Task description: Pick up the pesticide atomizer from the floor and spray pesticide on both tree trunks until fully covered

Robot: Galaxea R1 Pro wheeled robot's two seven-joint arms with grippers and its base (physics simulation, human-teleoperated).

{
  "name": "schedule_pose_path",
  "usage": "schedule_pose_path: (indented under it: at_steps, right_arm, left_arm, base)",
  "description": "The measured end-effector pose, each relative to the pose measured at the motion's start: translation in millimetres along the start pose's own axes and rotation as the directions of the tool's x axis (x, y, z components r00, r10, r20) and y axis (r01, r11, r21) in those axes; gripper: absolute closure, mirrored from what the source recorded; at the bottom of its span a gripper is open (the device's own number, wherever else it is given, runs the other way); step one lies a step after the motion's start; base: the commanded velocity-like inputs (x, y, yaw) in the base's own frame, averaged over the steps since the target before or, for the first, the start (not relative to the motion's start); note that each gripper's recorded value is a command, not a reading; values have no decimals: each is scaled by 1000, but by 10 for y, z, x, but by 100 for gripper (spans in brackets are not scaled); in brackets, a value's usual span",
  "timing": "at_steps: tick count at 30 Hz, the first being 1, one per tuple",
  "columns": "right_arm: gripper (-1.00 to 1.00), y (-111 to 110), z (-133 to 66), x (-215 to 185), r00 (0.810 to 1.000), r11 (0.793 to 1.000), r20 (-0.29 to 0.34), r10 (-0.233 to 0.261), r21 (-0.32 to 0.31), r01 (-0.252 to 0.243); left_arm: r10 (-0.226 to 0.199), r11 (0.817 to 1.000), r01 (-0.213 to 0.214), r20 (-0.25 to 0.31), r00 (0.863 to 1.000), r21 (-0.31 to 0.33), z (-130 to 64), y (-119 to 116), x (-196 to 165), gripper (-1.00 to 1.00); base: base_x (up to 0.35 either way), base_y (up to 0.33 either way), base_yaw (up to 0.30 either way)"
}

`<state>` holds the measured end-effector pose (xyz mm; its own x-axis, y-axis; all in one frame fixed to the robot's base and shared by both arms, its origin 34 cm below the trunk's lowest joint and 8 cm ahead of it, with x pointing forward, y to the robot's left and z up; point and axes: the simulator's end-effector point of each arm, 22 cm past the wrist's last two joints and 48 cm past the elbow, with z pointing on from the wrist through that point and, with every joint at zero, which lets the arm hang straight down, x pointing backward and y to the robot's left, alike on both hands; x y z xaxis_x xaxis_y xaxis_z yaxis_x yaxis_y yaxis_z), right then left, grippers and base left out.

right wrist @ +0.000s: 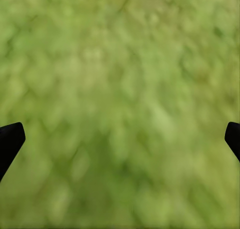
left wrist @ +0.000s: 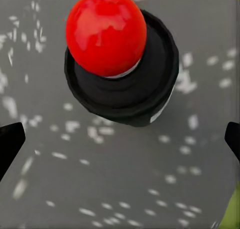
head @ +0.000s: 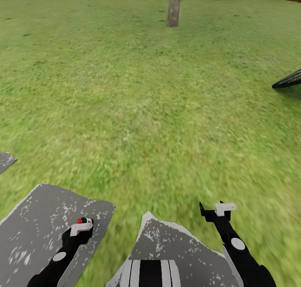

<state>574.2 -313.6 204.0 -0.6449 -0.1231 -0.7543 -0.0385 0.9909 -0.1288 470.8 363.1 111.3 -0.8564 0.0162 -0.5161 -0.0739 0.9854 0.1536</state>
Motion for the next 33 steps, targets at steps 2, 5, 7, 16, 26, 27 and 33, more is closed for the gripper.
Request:
schedule_pose_path:
  at_steps: [2, 5, 7, 16, 26, 27, 33]
  right_arm:
    - [-100, 0, 0, 0, 1000, 1000, 0, 0, 0, 0]
    - [-100, 0, 0, 0, 1000, 1000, 0, 0, 0, 0]
    - [-100, 0, 0, 0, 1000, 1000, 0, 0, 0, 0]
    - [-100, -4, -5, -34, 1000, 1000, 6, 0, 1, 0]
    - [-100, -7, -8, -59, 1000, 1000, 11, 1, 1, -1]
    - [-100, -8, -8, -60, 1000, 1000, 11, 1, 1, -1]
    - [-100, -8, -9, -65, 1000, 1000, 12, 1, 1, -1]
  left_arm:
    - [-1, 1000, 1, 0, 1000, 1, 0, -7, -1, -100]
    - [0, 1000, 0, 0, 1000, 1, 1, -6, -3, -100]
    - [0, 1000, 0, 0, 1000, 1, 0, -4, -1, -100]
    - [1, 1000, -1, 6, 1000, -5, -6, 42, -33, -100]
    - [-1, 1000, 1, 10, 1000, -6, -11, 47, -55, -100]
    - [-1, 1000, 1, 11, 1000, -6, -11, 49, -59, -100]
    - [-1, 1000, 2, 11, 1000, -6, -12, 51, -61, -100]
  base:
    - [106, 0, 0]
    - [39, 0, 0]
    - [9, 0, 0]
    - [1, 0, 0]
    - [0, 0, 0]
    - [0, 0, 0]
    - [0, 0, 0]
